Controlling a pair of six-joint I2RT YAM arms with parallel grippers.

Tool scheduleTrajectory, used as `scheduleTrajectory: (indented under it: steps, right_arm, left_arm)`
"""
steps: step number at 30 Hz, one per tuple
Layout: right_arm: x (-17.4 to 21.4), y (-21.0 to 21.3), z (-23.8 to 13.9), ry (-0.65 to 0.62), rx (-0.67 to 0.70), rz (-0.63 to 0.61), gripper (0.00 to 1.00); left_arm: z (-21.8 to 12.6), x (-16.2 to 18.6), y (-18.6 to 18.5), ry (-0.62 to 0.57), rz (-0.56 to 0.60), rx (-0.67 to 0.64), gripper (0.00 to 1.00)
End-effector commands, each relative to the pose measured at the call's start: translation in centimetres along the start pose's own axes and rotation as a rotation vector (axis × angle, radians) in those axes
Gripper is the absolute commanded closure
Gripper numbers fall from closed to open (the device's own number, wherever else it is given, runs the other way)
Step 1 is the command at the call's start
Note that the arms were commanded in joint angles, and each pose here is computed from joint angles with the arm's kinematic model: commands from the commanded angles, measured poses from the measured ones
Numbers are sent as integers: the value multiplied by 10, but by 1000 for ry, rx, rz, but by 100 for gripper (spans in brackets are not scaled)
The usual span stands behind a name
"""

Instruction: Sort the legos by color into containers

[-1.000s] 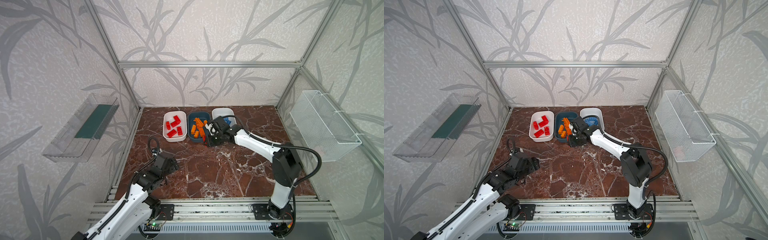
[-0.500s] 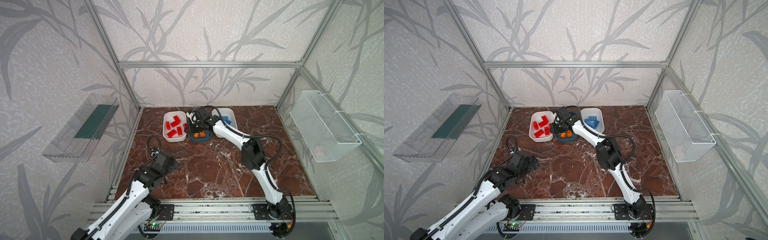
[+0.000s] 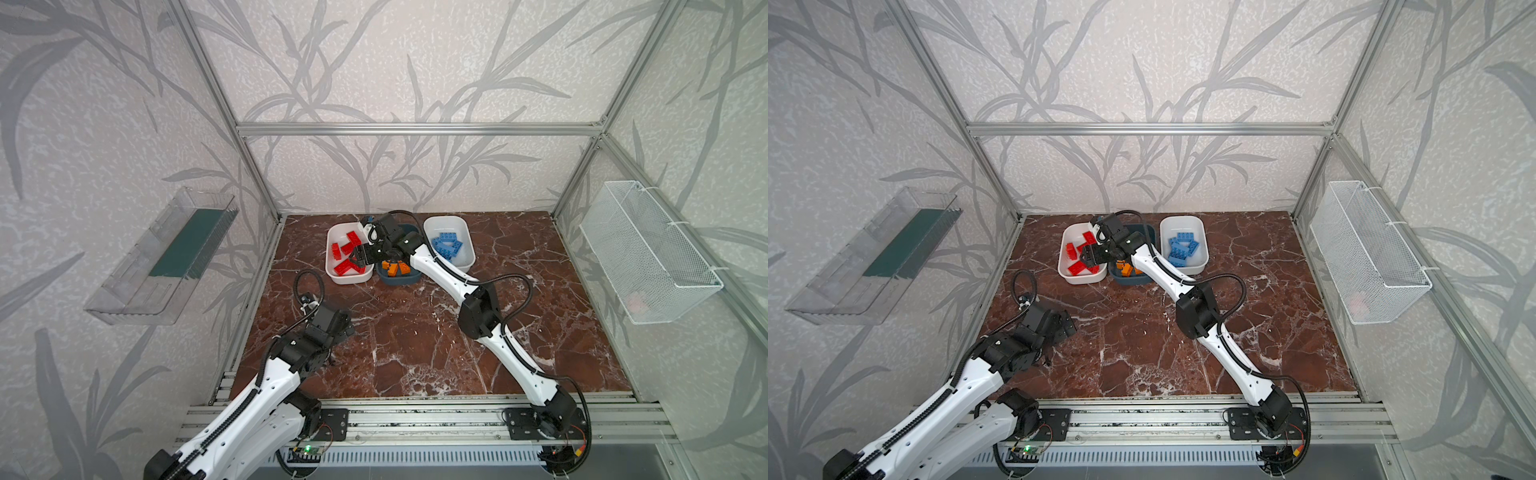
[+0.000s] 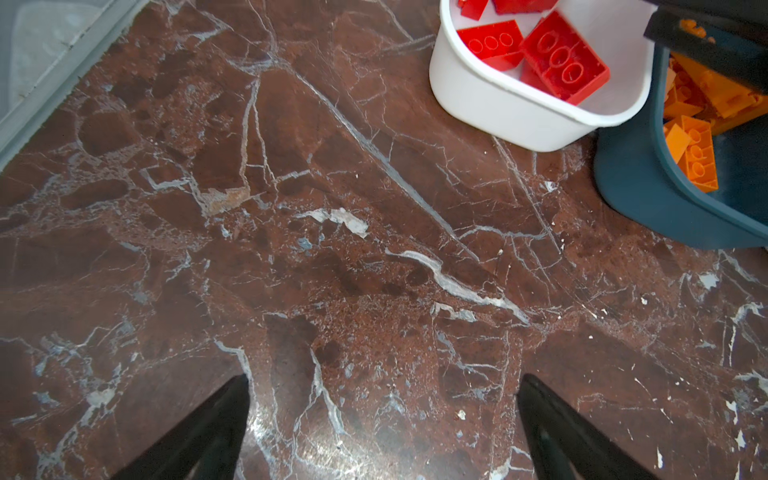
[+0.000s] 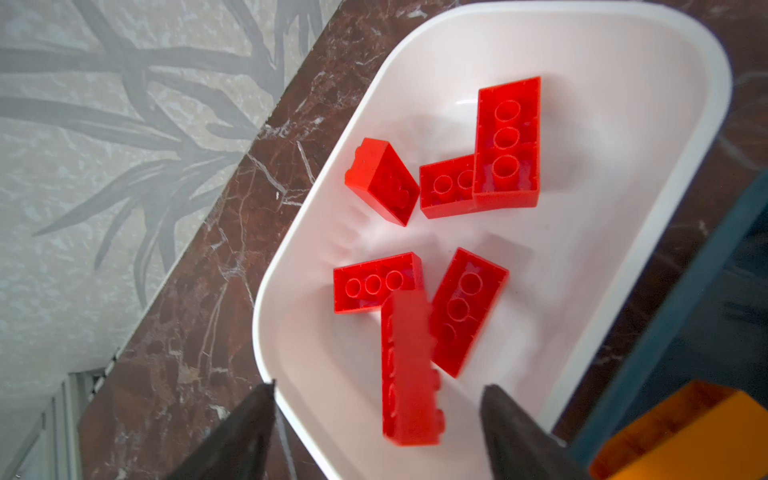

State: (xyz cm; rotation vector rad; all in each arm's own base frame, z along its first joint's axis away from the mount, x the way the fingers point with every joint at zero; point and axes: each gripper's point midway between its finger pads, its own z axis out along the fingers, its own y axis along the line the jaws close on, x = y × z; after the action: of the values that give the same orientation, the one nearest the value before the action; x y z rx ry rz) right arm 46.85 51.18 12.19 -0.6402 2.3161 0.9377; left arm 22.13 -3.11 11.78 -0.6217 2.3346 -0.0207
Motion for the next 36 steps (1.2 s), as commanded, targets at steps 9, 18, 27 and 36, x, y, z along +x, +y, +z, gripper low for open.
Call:
scheduleTrajectory:
  steps: [9,18,27,36]
  right_arm:
    - [-60,58,-81,-128,-64,-141,3]
    - [-9,59,-166,-107,-8,-229,1]
    - [78,-39,-275,-147,248,-71,1]
    - [152,-102,-337,-181,523,-138,1]
  left_arm:
    - [-14,-32,18,-187,-97,-50,1]
    - [-36,-83,24,-416,-73,-137,1]
    - [-34,-122,16,-596,125,-313,1]
    - [15,-128,-14,-537,278,-93,2]
